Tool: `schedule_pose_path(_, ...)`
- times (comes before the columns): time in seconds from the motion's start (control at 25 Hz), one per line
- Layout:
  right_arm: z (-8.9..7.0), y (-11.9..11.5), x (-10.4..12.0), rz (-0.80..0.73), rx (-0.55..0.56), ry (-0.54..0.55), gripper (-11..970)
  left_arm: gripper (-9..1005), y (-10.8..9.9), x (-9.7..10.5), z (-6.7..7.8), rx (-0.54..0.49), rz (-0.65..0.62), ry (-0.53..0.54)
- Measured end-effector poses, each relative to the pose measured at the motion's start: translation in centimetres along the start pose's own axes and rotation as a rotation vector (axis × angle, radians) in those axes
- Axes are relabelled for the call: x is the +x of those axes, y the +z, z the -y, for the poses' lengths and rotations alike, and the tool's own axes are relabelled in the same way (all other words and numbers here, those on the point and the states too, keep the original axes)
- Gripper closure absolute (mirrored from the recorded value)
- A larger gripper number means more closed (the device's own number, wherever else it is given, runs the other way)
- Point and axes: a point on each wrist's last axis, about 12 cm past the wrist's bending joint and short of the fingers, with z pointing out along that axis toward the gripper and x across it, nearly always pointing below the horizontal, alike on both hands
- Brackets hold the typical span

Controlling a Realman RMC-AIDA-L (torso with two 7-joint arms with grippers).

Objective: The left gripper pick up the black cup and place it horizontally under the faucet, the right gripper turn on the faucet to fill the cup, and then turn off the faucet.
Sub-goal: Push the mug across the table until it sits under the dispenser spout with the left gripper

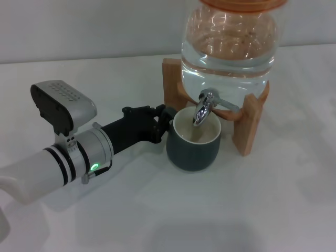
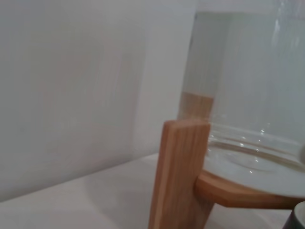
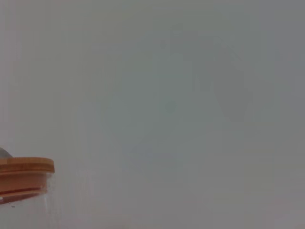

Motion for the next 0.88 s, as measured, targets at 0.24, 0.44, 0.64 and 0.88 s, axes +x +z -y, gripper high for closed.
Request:
schedule_pose_path(0.24, -0.13, -0.03, 0.03, 0.004, -0.004, 0.003, 161, 815, 0.11, 0.26, 0.09, 0.002, -0.027, 0.011)
schedule_pose_path(0.44, -0.12, -0.14, 0.04, 0.003, -0.003, 0.004, 161, 817, 0.25, 0.67, 0.16, 0.009, -0.078, 0.045)
schedule_pose_path(0.64, -0.1, -0.21, 0.03, 0.003, -0.002, 0.004, 161, 844, 0.37, 0.84, 0.46, 0.018, -0.089, 0.064)
schedule_pose_path(0.88, -0.07, -0.44, 0.03, 0.002, 0.0, 0.006, 162, 876, 0.43, 0.66, 0.53, 0.022, -0.076, 0.062)
